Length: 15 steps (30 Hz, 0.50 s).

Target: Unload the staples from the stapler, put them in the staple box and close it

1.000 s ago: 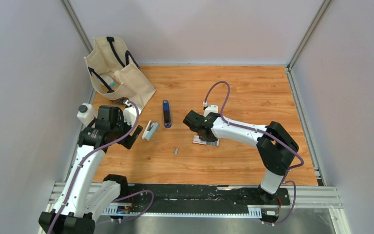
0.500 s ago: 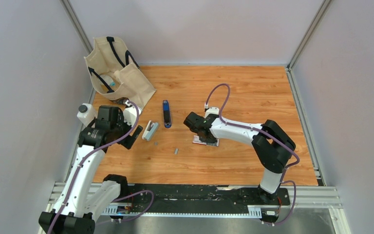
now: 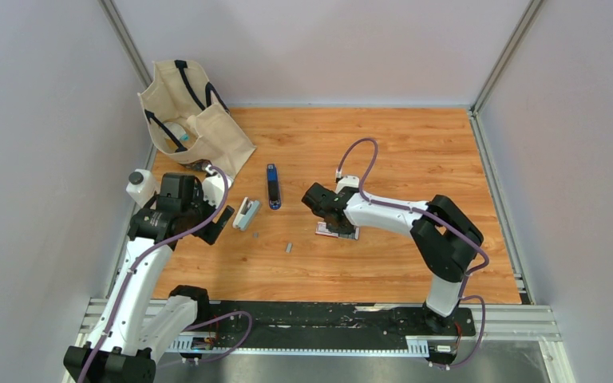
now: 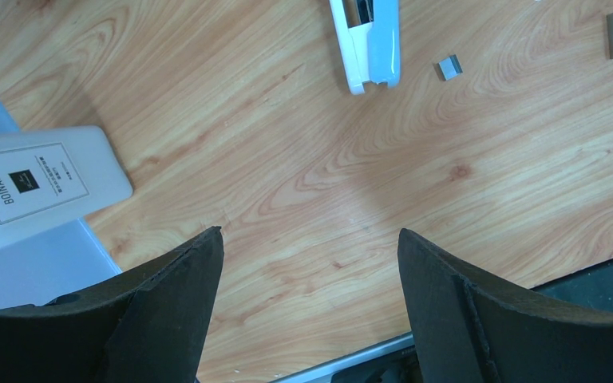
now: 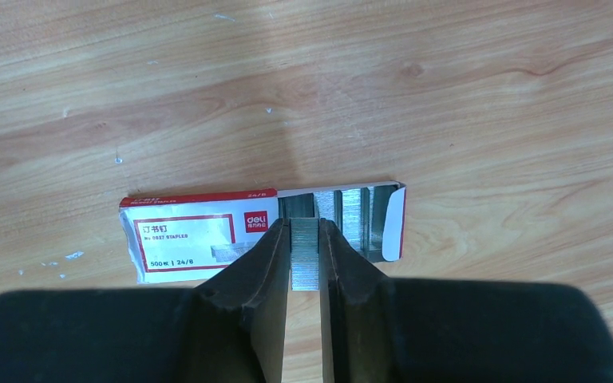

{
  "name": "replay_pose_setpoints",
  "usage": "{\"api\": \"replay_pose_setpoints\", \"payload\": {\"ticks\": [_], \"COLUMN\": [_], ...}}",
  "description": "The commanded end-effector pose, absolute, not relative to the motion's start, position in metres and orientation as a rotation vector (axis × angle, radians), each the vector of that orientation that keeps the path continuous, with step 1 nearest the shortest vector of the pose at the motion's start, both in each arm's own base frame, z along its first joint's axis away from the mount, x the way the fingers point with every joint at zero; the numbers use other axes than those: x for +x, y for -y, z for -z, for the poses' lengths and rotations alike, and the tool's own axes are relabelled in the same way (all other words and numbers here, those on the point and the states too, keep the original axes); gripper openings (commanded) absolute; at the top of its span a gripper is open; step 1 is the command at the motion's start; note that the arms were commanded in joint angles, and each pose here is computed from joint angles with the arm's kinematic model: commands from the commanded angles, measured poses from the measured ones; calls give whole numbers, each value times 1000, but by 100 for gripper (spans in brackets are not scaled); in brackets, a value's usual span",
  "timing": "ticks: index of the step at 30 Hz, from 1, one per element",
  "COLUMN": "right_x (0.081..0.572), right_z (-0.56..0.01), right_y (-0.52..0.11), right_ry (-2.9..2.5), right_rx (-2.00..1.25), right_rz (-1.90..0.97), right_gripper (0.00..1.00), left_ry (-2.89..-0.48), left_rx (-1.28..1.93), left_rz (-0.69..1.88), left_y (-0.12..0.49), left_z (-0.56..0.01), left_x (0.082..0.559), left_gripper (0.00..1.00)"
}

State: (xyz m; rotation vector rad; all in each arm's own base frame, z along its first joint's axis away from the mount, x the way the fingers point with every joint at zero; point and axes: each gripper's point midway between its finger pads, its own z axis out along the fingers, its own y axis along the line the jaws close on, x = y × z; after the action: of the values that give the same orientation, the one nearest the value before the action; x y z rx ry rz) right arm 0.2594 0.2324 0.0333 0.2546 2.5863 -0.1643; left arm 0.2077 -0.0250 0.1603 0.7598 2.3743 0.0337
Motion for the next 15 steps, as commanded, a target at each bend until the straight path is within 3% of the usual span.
{"api": "replay_pose_setpoints", "payload": {"ticks": [1,15], "right_x": [266,264], "right_z": [-32,-29], "right_y": [-234,-225], "right_ry": [-2561,-2564], "right_rx": [270,267], "right_rz": [151,163], "right_gripper": [20,20], "left_ry": [-2357,-2357], "left_rx": [763,761], "left_rz": [-43,-42], "left_y": [24,24], "left_z": [-163,-163], "left_x": [210,211], "left_gripper": [88,89]}}
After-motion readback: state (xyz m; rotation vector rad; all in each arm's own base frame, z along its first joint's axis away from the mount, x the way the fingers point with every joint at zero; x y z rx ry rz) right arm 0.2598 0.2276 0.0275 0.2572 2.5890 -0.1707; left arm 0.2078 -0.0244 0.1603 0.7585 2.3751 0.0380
